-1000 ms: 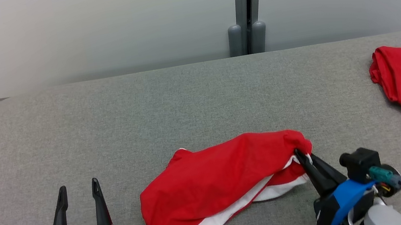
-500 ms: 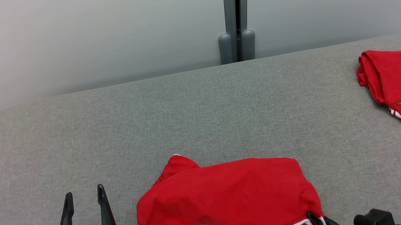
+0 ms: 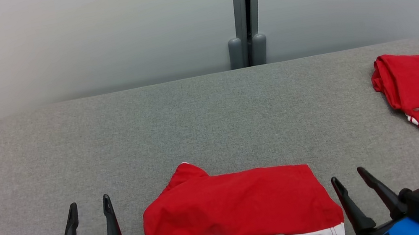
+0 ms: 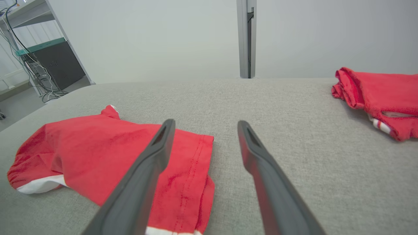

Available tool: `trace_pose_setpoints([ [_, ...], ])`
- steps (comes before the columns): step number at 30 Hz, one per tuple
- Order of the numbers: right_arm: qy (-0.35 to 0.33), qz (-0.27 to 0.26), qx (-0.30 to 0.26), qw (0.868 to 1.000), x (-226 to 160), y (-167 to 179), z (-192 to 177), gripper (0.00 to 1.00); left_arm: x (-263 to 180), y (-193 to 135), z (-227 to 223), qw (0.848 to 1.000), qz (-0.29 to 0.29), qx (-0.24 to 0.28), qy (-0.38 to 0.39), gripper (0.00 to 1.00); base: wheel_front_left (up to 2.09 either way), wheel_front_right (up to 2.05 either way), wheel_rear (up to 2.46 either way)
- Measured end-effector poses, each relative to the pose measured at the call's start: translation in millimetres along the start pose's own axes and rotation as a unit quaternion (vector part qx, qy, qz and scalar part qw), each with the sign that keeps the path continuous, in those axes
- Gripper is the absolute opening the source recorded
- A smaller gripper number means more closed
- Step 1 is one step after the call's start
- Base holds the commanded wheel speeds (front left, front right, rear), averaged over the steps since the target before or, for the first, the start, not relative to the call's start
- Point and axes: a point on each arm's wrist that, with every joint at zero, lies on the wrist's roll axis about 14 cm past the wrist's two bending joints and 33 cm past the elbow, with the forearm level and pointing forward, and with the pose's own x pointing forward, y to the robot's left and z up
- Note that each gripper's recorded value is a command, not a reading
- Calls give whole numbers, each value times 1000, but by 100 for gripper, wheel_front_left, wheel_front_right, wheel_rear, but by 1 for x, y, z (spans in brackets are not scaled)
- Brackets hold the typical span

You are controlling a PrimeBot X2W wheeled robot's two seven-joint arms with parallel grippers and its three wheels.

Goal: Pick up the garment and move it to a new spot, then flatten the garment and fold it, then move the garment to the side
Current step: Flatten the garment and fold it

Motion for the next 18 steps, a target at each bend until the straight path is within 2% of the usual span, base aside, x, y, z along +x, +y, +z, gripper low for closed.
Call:
trace_pose_setpoints([
  [11, -95, -38, -26, 994, 7, -18, 60, 100, -4, 6, 5, 1000, 7, 9, -7, 100, 0, 0, 0],
  [18, -107, -41, -40, 993, 7, -15, 67, 100, -6, 9, 6, 1000, 10, 12, -9, 100, 0, 0, 0],
])
